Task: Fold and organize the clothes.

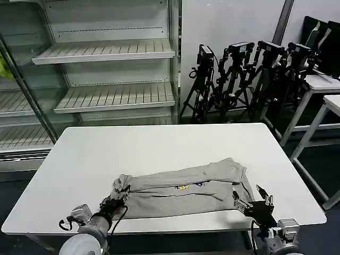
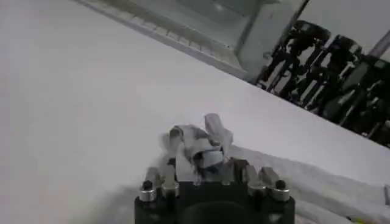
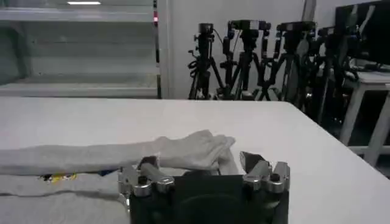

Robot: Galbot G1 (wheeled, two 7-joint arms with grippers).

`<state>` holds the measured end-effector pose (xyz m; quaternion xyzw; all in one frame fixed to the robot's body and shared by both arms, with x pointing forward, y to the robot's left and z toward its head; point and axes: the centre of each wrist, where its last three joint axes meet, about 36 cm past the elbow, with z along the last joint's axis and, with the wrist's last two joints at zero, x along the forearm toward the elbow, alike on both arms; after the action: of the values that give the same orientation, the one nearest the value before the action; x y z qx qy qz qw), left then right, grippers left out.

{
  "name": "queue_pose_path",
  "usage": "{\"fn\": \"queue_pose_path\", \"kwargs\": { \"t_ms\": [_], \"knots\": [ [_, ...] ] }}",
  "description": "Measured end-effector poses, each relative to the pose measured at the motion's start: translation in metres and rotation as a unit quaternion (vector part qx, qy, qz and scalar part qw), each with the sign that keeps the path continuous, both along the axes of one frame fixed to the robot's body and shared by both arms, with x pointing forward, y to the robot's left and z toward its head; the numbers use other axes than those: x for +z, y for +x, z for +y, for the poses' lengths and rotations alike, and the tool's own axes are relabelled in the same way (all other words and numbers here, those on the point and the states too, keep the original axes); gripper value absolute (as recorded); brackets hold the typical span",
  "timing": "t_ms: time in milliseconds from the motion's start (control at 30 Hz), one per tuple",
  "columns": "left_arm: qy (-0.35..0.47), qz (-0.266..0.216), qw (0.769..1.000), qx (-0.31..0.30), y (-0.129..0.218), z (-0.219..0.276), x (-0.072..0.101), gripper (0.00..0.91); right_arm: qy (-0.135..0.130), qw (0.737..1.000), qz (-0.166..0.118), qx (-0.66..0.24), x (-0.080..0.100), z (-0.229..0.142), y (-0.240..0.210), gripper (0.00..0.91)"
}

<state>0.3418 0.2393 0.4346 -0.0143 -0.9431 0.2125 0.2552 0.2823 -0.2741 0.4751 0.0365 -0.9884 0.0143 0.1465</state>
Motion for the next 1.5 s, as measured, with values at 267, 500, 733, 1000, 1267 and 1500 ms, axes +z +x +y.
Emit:
{"fn": "queue_pose_path", "kwargs": {
  "t_ms": [267,500,733,1000,1267,1500],
  "knots": [
    [-0.038,0.004,0.999,0.012,0.001,0.002,-0.001,0.030,0.001,1.000,-0.003,-0.001,0.004,0.002,-0.004,0.907],
    [-0.063,-0.003,0.998,0.016,0.001,0.011,0.007,0.030,0.002,1.000,-0.004,-0.003,0.005,0.003,-0.005,0.907],
    [-0.087,0.002,0.995,0.042,-0.003,0.044,0.014,0.030,0.002,1.000,-0.005,-0.004,0.007,0.002,-0.003,0.907],
    [-0.106,0.002,0.989,0.099,-0.003,0.118,0.024,0.030,0.005,1.000,-0.005,-0.007,0.006,0.000,0.000,0.907],
    [-0.202,-0.019,0.972,0.120,-0.002,0.159,0.046,0.030,0.008,1.000,0.001,-0.011,0.003,0.002,-0.002,0.907],
    [-0.305,-0.041,0.949,0.065,0.001,0.124,0.062,0.030,0.007,1.000,0.004,-0.015,0.002,0.003,-0.007,0.907]
  ]
}}
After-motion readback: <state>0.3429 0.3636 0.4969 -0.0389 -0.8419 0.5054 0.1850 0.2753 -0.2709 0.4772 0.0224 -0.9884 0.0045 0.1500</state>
